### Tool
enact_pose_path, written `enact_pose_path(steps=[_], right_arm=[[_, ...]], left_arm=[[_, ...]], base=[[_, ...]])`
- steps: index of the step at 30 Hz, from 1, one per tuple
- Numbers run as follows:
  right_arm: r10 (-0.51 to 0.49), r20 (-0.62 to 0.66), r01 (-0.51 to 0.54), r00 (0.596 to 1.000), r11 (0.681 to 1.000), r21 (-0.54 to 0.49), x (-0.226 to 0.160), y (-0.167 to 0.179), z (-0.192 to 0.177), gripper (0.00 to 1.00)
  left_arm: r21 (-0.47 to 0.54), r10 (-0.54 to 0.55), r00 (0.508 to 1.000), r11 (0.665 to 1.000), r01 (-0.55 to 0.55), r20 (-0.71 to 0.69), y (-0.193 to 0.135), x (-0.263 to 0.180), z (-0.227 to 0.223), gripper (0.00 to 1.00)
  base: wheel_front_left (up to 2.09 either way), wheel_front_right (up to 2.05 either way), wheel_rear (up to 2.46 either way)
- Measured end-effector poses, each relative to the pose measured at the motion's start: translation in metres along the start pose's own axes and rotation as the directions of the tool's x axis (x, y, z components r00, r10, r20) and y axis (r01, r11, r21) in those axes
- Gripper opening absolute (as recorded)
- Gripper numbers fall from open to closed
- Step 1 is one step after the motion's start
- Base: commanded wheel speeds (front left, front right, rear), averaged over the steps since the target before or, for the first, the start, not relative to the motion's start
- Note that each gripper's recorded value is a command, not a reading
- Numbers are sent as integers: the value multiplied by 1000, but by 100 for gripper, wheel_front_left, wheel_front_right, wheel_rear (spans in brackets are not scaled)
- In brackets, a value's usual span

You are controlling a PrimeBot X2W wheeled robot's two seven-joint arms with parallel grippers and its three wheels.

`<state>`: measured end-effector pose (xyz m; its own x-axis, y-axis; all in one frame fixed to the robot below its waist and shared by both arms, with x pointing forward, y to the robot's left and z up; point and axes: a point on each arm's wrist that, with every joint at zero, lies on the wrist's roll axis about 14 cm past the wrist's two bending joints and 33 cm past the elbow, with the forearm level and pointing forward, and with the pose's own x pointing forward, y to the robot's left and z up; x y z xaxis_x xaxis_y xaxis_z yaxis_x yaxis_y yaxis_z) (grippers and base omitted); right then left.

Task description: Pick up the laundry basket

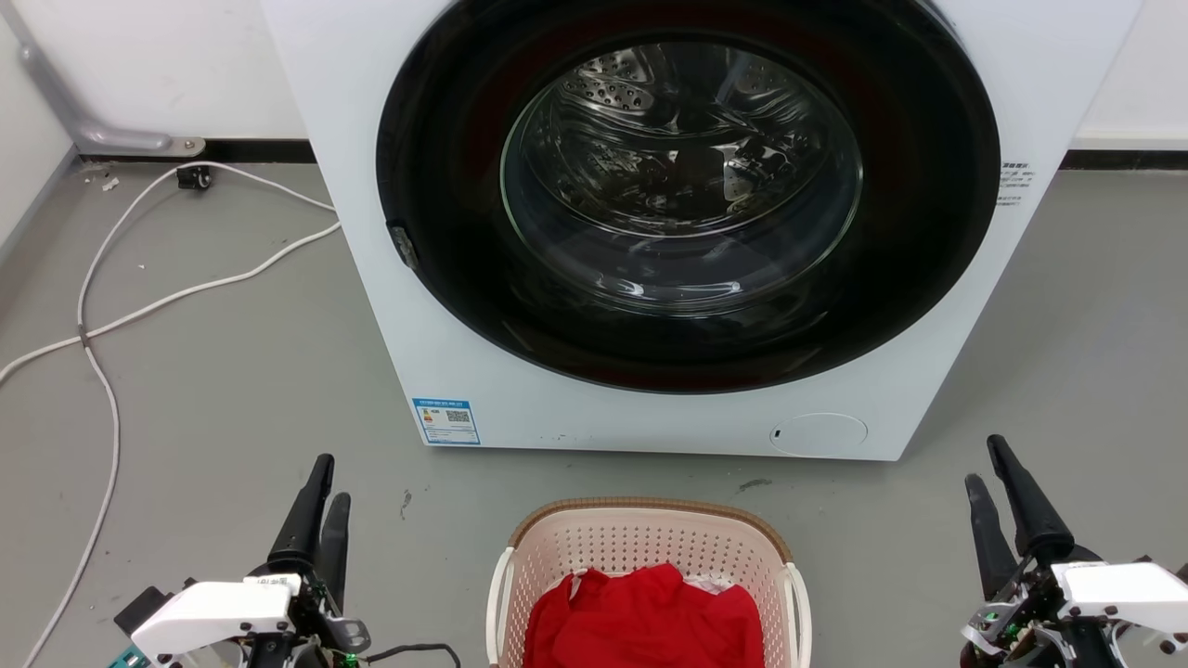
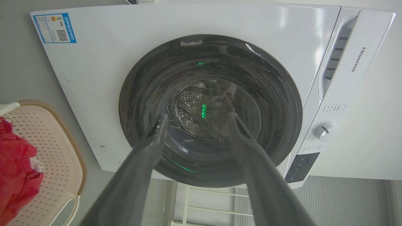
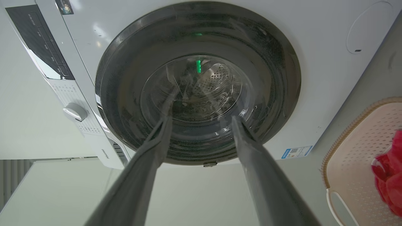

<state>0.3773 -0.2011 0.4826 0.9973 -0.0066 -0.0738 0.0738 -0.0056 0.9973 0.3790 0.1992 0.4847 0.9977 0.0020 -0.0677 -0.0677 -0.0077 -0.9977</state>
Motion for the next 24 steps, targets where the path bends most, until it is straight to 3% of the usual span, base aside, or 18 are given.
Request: enact_pose_path(steps=[6,12,19,24], right_arm=[[-5,24,7,1000,999,-49,-1,-1,4,100],[19,31,-12,999,979,-202,0,8,4,100],[41,19,-30,999,922,-387,-2,15,-1,100],[55,2,-46,998,847,-529,-3,19,-7,100]], left_arm=[[54,-9,1000,999,8,24,-3,0,3,100],[179,-19,999,984,13,34,-11,1,4,100],[336,-27,999,942,14,33,-17,2,0,100],[453,-29,999,891,10,33,-19,1,-4,100]], base=[[0,0,0],[0,0,0],[0,0,0],[0,0,0]])
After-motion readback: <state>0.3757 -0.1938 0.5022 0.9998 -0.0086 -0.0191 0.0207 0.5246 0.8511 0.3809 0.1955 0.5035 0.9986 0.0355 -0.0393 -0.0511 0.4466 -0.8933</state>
